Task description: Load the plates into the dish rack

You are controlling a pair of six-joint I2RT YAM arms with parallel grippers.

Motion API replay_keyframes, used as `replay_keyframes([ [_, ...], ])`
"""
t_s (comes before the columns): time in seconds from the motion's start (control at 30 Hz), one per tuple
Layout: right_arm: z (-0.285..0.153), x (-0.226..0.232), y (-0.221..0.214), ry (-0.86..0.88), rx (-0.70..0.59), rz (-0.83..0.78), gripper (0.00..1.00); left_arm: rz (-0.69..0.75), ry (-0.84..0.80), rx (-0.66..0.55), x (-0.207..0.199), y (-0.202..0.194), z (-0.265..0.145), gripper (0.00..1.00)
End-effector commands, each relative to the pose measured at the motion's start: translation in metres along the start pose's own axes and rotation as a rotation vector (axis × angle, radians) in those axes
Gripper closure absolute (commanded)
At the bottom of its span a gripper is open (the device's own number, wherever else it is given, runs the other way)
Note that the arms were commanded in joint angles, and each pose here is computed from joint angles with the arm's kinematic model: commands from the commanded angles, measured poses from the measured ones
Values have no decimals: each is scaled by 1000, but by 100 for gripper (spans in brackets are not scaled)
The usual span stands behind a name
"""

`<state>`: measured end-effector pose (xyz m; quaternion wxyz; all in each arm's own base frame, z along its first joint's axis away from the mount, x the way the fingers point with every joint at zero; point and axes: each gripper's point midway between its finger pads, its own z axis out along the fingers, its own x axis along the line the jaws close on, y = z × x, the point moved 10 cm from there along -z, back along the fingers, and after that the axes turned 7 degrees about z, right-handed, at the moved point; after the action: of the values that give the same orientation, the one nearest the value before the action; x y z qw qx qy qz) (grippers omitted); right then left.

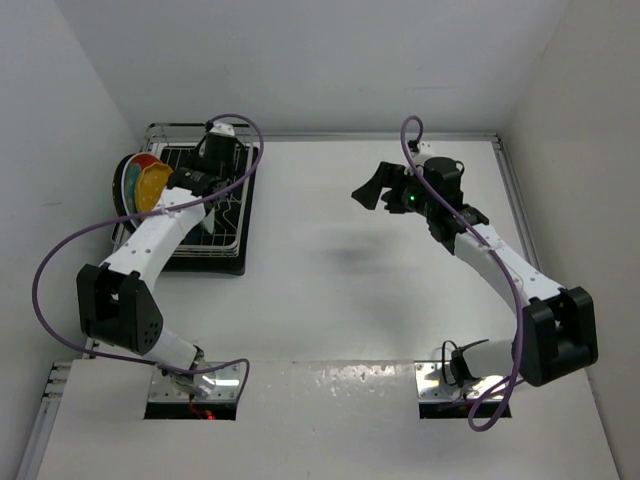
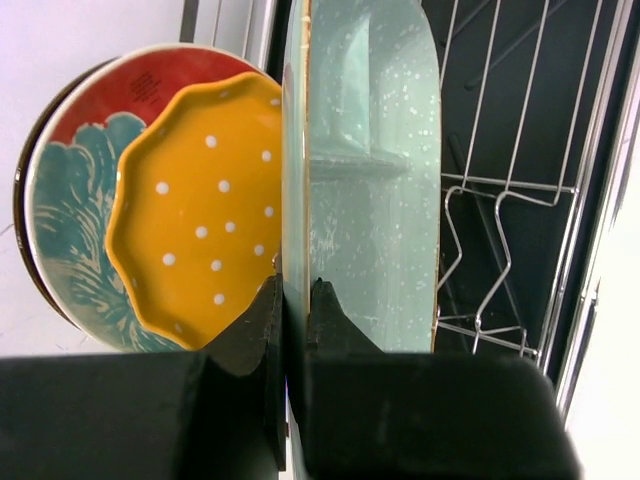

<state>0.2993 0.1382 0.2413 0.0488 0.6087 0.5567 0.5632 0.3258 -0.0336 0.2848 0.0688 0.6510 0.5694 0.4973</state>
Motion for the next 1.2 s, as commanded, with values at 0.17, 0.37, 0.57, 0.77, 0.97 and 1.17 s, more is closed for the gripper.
replay_keyframes([
  [0.17,-7,6,8,42,-39,1,0,-30,132,-86,39,20,-12,100],
  [0.37,-5,4,8,43,-30,5,0,-11,135,-118,48,31,-19,100],
  [0.57,-7,3,8,40,-33,6,0,30,52,-71,29,10,0,100],
  [0.77,-10,2,8,36,-35,6,0,25,-23,-52,16,-9,17,100],
  [0.97,-10,1,8,39,-33,11,0,49,-54,-7,4,-21,35,98],
  [1.17,-11,-1,7,32,-30,14,0,42,-61,36,3,-28,42,77],
])
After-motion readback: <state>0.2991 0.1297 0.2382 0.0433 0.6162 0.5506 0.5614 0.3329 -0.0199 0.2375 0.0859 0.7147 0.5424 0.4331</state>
